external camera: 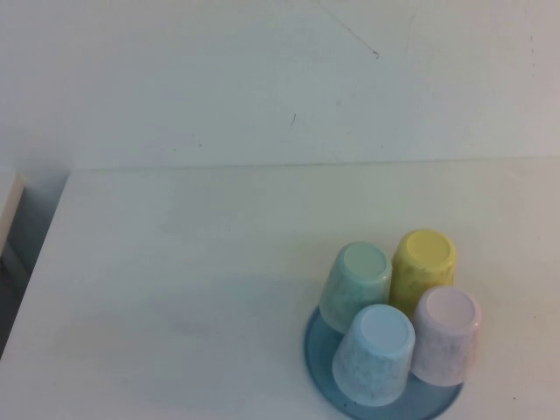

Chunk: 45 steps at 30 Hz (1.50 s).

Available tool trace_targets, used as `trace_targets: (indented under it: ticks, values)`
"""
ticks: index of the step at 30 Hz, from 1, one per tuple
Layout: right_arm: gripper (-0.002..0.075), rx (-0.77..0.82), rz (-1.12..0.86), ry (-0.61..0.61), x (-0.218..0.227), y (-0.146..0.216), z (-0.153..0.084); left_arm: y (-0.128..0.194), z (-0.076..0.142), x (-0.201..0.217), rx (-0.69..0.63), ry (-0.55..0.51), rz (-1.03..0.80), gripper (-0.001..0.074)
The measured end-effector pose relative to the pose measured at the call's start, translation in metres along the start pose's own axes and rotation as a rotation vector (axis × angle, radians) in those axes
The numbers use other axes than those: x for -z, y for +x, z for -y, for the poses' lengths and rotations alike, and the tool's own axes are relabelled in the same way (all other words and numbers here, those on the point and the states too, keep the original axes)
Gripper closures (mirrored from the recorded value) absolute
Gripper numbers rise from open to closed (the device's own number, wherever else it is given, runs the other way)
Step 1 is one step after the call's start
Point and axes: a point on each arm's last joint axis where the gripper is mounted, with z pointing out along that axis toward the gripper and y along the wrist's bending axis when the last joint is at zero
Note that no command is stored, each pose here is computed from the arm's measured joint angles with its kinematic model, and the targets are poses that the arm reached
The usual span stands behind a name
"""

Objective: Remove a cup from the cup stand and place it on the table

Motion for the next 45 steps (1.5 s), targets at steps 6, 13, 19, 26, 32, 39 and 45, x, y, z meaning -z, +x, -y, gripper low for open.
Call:
trace_targets:
  ticks: [6, 13, 19, 26, 32, 39, 45]
  values:
    - [0.0729, -0.014, -0.298, -0.055, -0.007, -0.027, 0.007, -0.033, 0.005, -0.008, -0.001, 0.008, -0.132, 0.0738]
    - [0.0729, 0.023, -0.539, -0.354, -0.039, -0.047, -0.009, -0.026, 0.014, -0.034, 0.064, 0.057, -0.592, 0.0738]
    - [0.0729, 0.066, -0.621, -0.672, -0.075, -0.046, -0.031, -0.008, 0.032, -0.058, 0.112, 0.253, -0.815, 0.0738]
    - [0.0728, 0.112, -0.710, -0.937, -0.120, -0.017, -0.056, 0.013, 0.039, -0.083, 0.184, 0.341, -0.925, 0.0738]
    - [0.0728, 0.201, -0.737, -1.071, -0.144, -0.016, -0.084, 0.027, 0.049, -0.100, 0.306, 0.446, -0.976, 0.0738]
    - [0.0709, 0.349, -0.746, -1.162, -0.153, -0.027, -0.113, 0.041, 0.056, -0.108, 0.366, 0.540, -1.053, 0.0738]
    - [0.0375, 0.334, -0.814, -1.205, -0.160, -0.018, -0.130, 0.036, 0.057, -0.112, 0.330, 0.578, -1.021, 0.0738]
